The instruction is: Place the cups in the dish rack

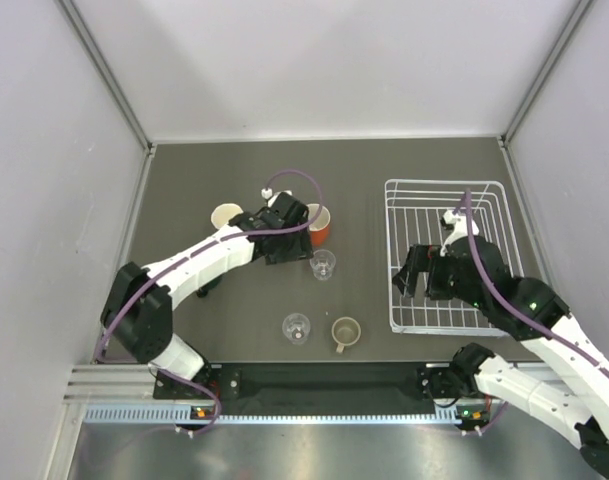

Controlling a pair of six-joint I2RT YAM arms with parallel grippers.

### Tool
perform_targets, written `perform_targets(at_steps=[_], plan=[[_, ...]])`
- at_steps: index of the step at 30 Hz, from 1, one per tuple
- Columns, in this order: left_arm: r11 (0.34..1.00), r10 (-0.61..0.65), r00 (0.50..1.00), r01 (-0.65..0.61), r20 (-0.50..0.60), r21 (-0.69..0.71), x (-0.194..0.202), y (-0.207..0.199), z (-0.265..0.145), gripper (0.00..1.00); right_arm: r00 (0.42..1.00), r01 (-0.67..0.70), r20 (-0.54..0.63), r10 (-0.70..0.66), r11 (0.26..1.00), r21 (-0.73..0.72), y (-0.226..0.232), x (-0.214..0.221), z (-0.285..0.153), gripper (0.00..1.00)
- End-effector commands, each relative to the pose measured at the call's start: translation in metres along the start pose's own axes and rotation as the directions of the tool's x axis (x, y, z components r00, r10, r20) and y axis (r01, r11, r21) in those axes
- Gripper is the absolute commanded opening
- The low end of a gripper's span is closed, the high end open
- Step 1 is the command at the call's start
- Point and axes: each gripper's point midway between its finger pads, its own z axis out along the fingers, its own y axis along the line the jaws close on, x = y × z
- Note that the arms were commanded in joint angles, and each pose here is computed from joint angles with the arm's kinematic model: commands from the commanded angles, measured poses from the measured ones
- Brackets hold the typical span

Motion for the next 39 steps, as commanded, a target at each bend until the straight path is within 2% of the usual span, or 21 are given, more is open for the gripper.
perform_targets(at_steps=[1,8,15,16,20,25,28,29,31,34,35,38,39], plan=[[1.0,-0.017,0.999,0.018,0.051,-0.004,-0.017,-0.011,0.008,0.69,0.998,-0.006,0.065,0.011,0.997,-0.073,0.015,-0.017,-0.012,1.0],[0.999,-0.039,0.999,0.038,0.019,0.016,-0.01,-0.019,0.031,0.64,1.0,0.016,0.0,-0.016,0.997,-0.072,0.012,0.001,-0.003,1.0],[0.999,-0.05,0.998,0.05,0.025,0.02,-0.009,-0.022,0.039,0.63,1.0,0.03,-0.009,-0.03,0.997,-0.068,0.01,0.004,-0.003,1.0],[0.999,-0.05,0.999,0.049,0.023,0.02,-0.008,-0.022,0.041,0.59,0.999,0.03,-0.011,-0.031,0.997,-0.066,0.01,0.005,-0.003,1.0],[0.999,-0.045,0.999,0.046,-0.009,0.025,0.0,-0.024,0.049,0.55,0.999,0.032,-0.014,-0.033,0.998,-0.057,0.007,0.007,-0.002,1.0],[0.998,-0.038,0.999,0.039,-0.026,0.047,0.009,-0.028,0.052,0.42,0.998,0.056,-0.042,-0.056,0.998,-0.006,-0.002,0.012,0.004,0.99],[0.998,-0.026,0.999,0.028,-0.03,0.055,0.012,-0.028,0.05,0.24,0.994,0.074,-0.086,-0.072,0.997,0.014,-0.005,0.019,0.007,1.0],[0.998,-0.025,0.999,0.027,-0.027,0.062,0.01,-0.028,0.048,0.13,0.992,0.079,-0.101,-0.078,0.997,0.01,-0.004,0.021,0.008,1.0],[0.997,-0.019,1.0,0.02,-0.013,0.079,0.008,-0.029,0.039,0.0,0.989,0.081,-0.122,-0.085,0.996,-0.042,0.005,0.023,0.006,0.99],[0.987,-0.008,1.0,0.01,-0.008,0.163,0.005,-0.039,0.012,0.0,0.984,0.1,-0.129,-0.12,0.984,-0.146,0.021,0.026,0.0,1.0],[0.972,-0.002,0.999,0.011,-0.042,0.233,0.01,-0.05,0.0,0.0,0.982,0.123,-0.124,-0.145,0.977,-0.172,0.023,0.026,-0.003,1.0],[0.922,-0.006,1.0,0.017,-0.029,0.388,0.008,-0.07,-0.041,0.0,0.978,0.154,-0.107,-0.177,0.968,-0.198,0.024,0.026,-0.01,1.0],[0.882,-0.003,1.0,0.012,-0.019,0.47,0.007,-0.079,-0.066,0.0,0.978,0.157,-0.1,-0.181,0.965,-0.211,0.026,0.024,-0.013,1.0]])
